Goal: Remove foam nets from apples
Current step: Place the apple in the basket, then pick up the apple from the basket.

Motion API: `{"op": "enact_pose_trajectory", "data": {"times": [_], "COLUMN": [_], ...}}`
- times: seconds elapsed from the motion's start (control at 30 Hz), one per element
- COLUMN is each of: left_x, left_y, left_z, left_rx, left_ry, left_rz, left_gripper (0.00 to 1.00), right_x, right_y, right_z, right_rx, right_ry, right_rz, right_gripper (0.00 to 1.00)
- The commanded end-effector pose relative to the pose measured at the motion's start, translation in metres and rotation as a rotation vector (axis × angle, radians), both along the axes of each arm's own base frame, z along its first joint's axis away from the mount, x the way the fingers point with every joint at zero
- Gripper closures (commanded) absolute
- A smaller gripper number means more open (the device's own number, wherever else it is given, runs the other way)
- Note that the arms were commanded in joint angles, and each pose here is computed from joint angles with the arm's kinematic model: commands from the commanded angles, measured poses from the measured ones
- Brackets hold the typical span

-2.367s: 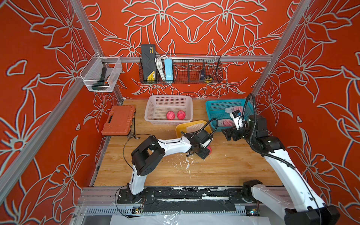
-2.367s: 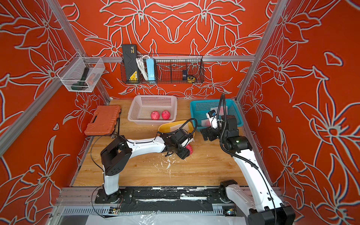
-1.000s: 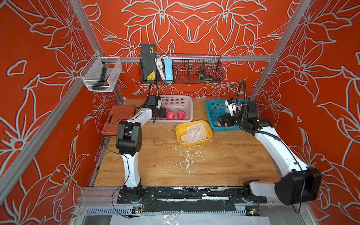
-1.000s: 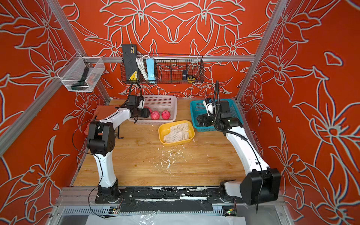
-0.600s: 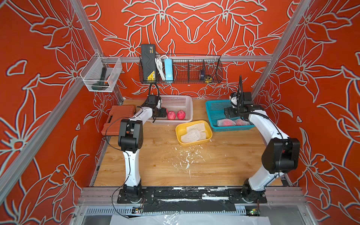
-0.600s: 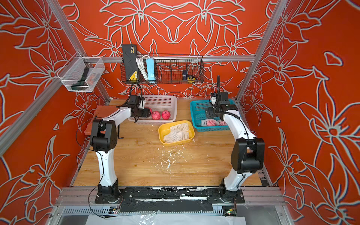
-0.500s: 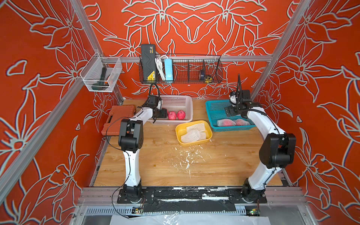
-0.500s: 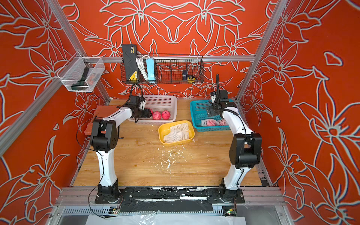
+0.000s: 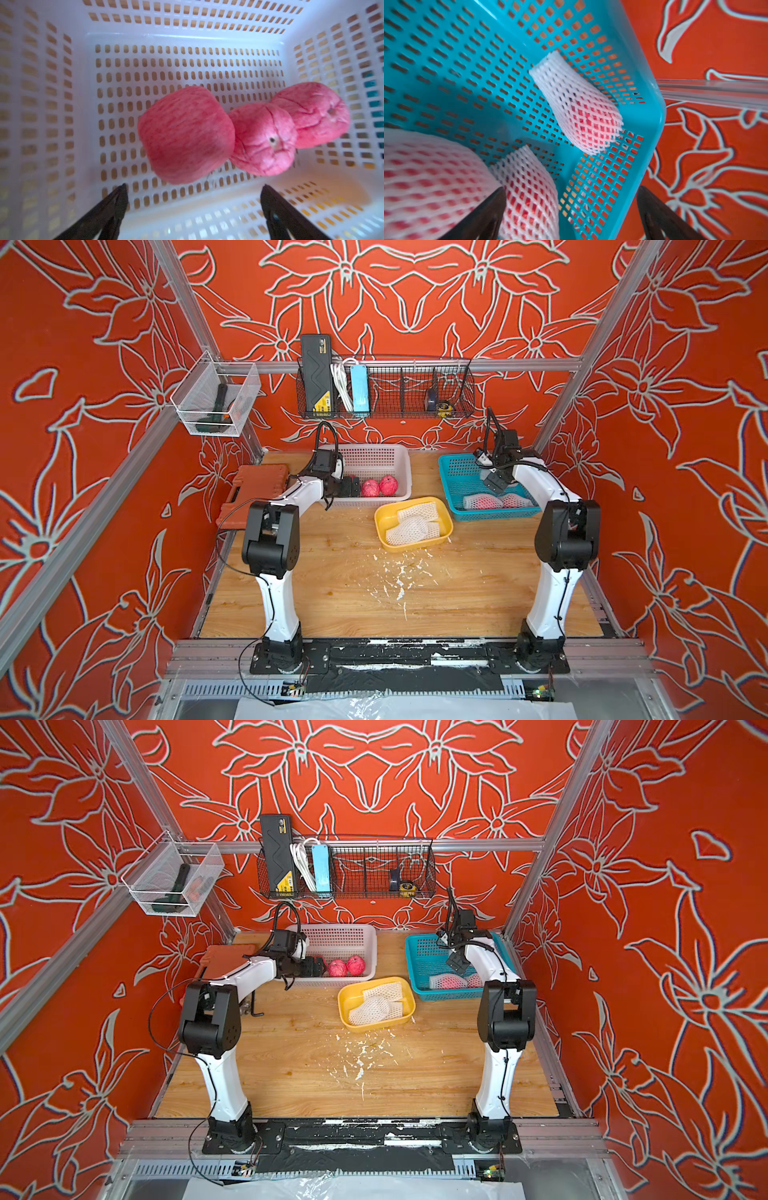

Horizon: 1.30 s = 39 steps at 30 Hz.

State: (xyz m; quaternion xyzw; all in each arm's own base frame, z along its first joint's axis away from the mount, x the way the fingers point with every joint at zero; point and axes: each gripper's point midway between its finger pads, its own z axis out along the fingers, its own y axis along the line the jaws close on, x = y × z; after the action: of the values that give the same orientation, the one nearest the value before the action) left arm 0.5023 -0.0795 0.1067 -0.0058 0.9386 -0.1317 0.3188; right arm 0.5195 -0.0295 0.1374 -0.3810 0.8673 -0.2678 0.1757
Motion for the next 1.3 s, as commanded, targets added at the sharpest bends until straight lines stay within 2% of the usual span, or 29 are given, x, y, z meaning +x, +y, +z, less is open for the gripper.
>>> {"op": "enact_pose_trajectory", "data": {"times": [0.0, 0.27, 0.67, 0.83, 0.97, 1.1, 1.27], "left_x": [-0.001, -0.004, -0.003, -0.001, -0.001, -0.002, -0.001], "left_y": [0.003, -0.004, -0.008, -0.008, -0.007, -0.008, -0.010], "left_z": [0.035, 0.051, 0.043, 0.045, 0.047, 0.041, 0.036], "left_rx": [-0.004, -0.042, -0.059, -0.056, -0.053, -0.053, -0.059], "left_ry": [-0.103, -0.114, -0.095, -0.101, -0.108, -0.099, -0.087], "left_rz": [0.044, 0.029, 0.012, 0.013, 0.013, 0.008, -0.001], "left_gripper": [0.01, 0.01, 0.01, 0.01, 0.01, 0.01, 0.01], "right_x": [0.011, 0.034, 0.032, 0.045, 0.054, 0.058, 0.058], "right_y": [-0.014, -0.019, -0.040, -0.048, -0.052, -0.042, -0.036], "right_z": [0.003, -0.016, -0.059, -0.067, -0.059, -0.061, -0.083], "right_rx": [-0.120, -0.140, -0.070, -0.129, -0.166, -0.129, -0.081], "right_ry": [0.034, 0.057, 0.134, 0.094, 0.048, 0.056, 0.102], "right_rz": [0.050, 0.069, 0.068, 0.071, 0.072, 0.138, 0.163], "right_gripper": [0.02, 0.02, 0.05, 0.04, 0.03, 0.03, 0.03]}}
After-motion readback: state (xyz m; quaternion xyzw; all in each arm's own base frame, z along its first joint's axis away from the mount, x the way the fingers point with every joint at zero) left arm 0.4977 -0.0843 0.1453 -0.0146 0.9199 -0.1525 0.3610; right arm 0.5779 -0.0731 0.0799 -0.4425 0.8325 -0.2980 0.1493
